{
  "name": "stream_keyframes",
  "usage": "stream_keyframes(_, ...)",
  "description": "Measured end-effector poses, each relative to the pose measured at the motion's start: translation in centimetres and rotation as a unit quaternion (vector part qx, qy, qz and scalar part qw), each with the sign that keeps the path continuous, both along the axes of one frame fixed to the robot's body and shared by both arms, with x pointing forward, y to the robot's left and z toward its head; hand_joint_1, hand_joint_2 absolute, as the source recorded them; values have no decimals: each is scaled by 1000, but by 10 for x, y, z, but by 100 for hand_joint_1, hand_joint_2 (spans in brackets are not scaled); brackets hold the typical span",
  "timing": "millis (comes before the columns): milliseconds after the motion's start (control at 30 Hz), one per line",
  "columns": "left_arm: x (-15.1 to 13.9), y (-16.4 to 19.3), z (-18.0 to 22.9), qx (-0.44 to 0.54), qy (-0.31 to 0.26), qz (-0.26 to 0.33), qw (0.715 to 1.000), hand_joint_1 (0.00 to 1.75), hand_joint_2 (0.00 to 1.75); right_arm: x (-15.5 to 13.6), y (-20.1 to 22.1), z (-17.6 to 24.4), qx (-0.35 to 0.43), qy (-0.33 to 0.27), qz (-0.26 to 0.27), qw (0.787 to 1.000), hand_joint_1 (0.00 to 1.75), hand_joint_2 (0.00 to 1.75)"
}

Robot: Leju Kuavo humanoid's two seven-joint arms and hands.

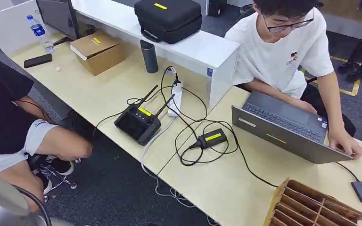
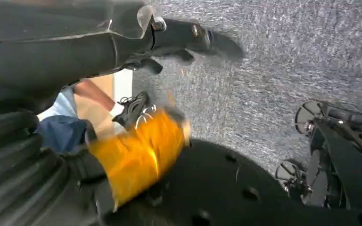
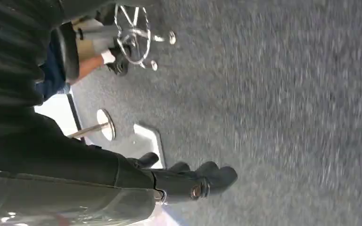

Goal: Pass the card to the sensor for recognition and then transmit it.

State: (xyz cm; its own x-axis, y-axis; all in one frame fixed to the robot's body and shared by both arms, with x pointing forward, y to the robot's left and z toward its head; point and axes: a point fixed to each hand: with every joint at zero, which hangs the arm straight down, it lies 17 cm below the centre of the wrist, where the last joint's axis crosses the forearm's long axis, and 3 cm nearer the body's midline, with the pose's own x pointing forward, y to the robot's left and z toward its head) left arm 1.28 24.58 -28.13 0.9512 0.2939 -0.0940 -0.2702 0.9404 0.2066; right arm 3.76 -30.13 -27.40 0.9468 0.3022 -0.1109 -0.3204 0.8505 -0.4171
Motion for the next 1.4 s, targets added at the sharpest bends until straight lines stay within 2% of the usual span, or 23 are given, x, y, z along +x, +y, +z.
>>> stream_keyframes(133, 1, -10, 0, -20, 3, 1, 1000, 0, 175, -5, 11, -2, 26, 19, 5, 999, 0, 175)
stream_keyframes(267, 5, -26, 2, -63, 6, -4, 998, 0, 175, -26, 42, -5, 117, 85, 9, 989, 0, 175)
stream_keyframes(333, 5, -24, 2, -58, 8, -10, 998, 0, 175, -35, 47, -3, 129, 110, 3, 985, 0, 175)
stream_keyframes(433, 6, -17, 1, -40, 8, -12, 999, 0, 175, -37, 44, -3, 119, 114, -4, 986, 0, 175)
stream_keyframes(500, 7, -11, 1, -17, 2, -12, 1000, 0, 175, -30, 32, -3, 88, 97, -9, 991, 0, 175)
stream_keyframes(633, 12, 24, 6, 97, -13, -12, 995, 0, 175, -10, -5, 2, -10, 36, -25, 999, 0, 175)
stream_keyframes(733, 17, 42, 12, 151, -29, -17, 988, 0, 175, -10, -18, 6, -46, 29, -38, 998, 0, 175)
stream_keyframes(867, 18, 47, 13, 161, -34, -18, 986, 0, 175, -12, -19, 7, -50, 33, -39, 997, 0, 175)
stream_keyframes(1000, 13, 35, 9, 131, -23, -7, 991, 0, 175, -11, -17, 6, -44, 32, -31, 998, 0, 175)
stream_keyframes(1033, 13, 30, 8, 119, -20, -4, 993, 0, 0, -10, -16, 6, -42, 31, -27, 998, 0, 175)
stream_keyframes(1300, 8, 11, 6, 78, -2, -1, 997, 0, 0, -9, -12, 4, -28, 32, -13, 999, 0, 175)
stream_keyframes(1333, 8, 9, 6, 77, -2, -1, 997, 0, 175, -9, -12, 4, -28, 32, -13, 999, 0, 175)
stream_keyframes(1400, 8, 8, 6, 76, -2, 0, 997, 0, 175, -9, -11, 4, -26, 32, -13, 999, 0, 175)
